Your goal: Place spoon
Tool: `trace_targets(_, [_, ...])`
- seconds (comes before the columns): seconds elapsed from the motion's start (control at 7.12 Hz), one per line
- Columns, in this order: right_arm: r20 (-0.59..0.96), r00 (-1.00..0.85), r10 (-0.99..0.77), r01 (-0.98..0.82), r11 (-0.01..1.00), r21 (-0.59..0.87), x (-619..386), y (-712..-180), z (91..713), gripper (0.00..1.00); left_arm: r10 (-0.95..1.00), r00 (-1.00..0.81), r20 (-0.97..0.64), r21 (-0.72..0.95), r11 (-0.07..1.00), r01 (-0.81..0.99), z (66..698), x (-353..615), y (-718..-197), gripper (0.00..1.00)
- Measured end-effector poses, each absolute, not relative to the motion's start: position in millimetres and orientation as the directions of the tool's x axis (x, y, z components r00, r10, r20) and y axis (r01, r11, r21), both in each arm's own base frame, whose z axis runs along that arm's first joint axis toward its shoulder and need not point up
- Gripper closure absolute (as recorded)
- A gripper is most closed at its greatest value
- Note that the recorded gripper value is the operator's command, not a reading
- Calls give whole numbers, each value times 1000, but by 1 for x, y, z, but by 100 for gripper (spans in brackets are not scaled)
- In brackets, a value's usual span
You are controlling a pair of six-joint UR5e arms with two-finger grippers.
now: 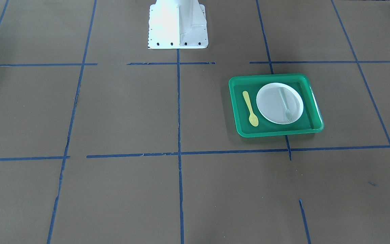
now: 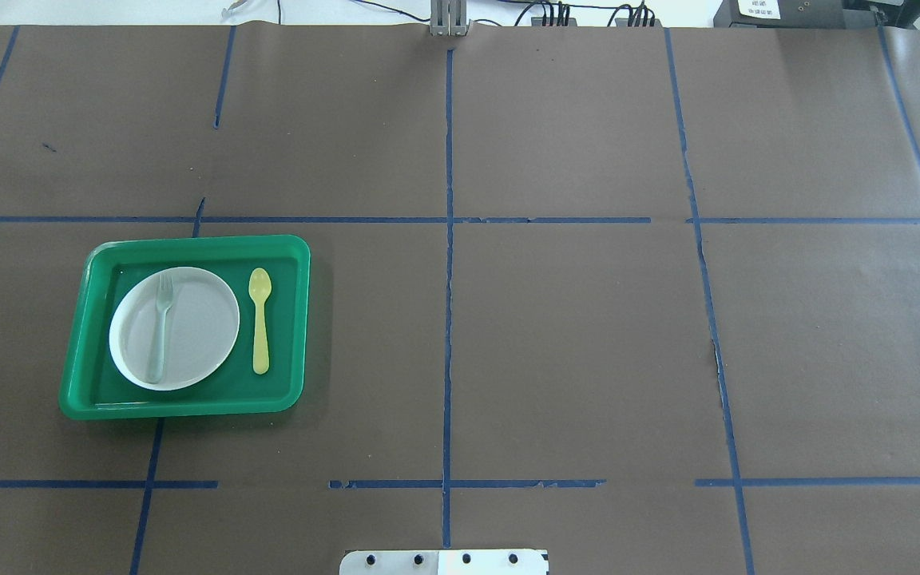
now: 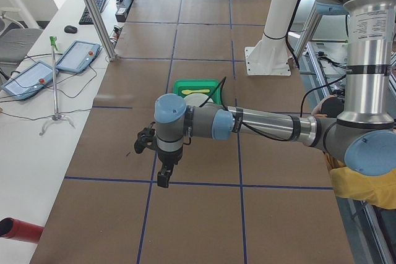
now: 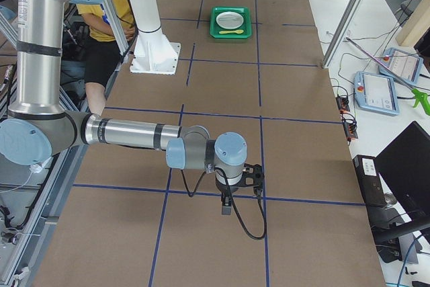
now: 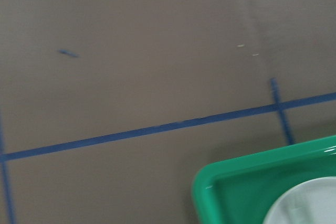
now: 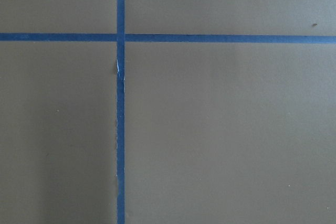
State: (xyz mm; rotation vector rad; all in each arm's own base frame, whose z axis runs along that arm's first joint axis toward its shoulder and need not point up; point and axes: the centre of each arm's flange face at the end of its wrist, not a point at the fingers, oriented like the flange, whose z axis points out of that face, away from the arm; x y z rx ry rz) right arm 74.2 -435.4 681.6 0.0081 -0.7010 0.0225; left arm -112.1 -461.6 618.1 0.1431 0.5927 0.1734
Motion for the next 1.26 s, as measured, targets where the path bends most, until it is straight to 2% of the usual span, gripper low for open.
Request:
trace_targets(0.56, [645, 764, 18, -24, 1000, 0, 74, -435, 682, 0, 143, 670, -729, 145, 988, -53, 644, -129, -442, 0])
trace_targets(1.26, [645, 764, 18, -23, 1000, 0, 74, -435, 682, 0, 149, 643, -751, 160, 986, -41, 637, -127, -448, 0])
